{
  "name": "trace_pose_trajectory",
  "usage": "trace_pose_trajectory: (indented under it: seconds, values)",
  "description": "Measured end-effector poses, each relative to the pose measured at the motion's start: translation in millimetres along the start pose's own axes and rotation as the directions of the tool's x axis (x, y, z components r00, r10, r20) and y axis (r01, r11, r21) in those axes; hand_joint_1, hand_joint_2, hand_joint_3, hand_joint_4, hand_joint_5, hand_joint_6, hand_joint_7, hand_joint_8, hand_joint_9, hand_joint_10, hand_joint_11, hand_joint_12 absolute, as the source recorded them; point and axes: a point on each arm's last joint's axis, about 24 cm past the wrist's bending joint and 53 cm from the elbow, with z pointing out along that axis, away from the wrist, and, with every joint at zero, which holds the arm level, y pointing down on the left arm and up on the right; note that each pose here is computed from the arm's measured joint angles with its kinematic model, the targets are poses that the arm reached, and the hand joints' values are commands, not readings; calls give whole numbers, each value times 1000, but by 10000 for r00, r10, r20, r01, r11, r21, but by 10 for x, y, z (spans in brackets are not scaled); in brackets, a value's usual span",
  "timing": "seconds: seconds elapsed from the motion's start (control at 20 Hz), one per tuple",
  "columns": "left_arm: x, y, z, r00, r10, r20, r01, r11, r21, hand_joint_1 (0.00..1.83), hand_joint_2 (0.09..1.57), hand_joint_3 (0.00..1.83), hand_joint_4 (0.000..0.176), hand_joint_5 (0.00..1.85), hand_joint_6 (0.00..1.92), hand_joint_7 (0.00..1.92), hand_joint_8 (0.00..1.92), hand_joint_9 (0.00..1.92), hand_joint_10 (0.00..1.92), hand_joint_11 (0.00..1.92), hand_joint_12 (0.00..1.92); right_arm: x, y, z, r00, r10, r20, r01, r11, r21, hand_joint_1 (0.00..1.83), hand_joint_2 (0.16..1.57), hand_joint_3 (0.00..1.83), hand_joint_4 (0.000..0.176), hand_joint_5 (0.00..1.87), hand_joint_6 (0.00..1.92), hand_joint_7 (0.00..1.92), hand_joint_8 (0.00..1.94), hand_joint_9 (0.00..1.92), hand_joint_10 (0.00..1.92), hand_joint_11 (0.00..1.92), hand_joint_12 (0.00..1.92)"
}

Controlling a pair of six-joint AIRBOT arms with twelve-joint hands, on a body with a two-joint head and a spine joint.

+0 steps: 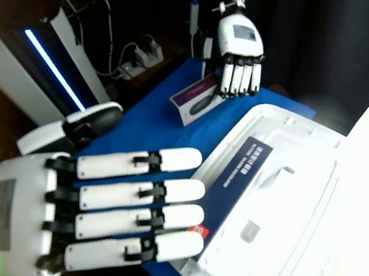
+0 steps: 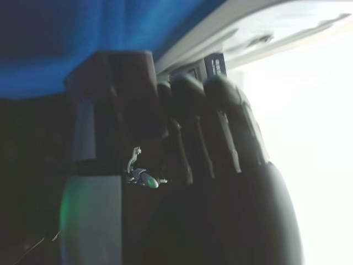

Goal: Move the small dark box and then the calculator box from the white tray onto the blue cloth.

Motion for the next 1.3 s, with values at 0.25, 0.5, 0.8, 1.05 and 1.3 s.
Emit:
trace_pose_trajectory:
  seconds: [0.25,0.5,0.8,1.05,1.3]
  values:
    - [46,4,12,9999,29,-112,-29,10000,-15,1196,1225,0,0,765,1096,793,1503,530,1452,330,1841,18,1,7,10000,23,-22,-24,10000,-13,235,984,0,15,243,7,409,8,322,0,133,66]
    - [54,2,13,9999,-92,-142,92,10000,-9,1030,1047,0,0,760,91,828,74,797,94,398,872,21,2,8,10000,24,-27,-24,10000,-15,221,988,0,22,228,2,405,6,311,2,131,56]
    - [54,-10,-11,9997,-130,-198,130,9999,27,989,988,3,0,736,0,809,0,756,9,302,944,36,-5,21,10000,34,-39,-34,10000,-26,241,955,0,22,245,5,410,2,286,0,151,51]
    - [-171,-39,-64,9997,-1,255,-2,9999,118,775,1000,0,0,620,1,696,0,750,7,214,1216,-147,-100,2,9996,168,219,-171,9998,137,356,924,0,28,246,2,355,0,279,0,147,36]
    - [-725,-161,-88,9839,390,1747,-462,9982,378,712,1013,0,0,560,0,651,0,699,0,257,1147,-240,-329,105,9972,532,522,-568,9959,701,523,792,0,19,357,2,577,13,438,11,296,28]
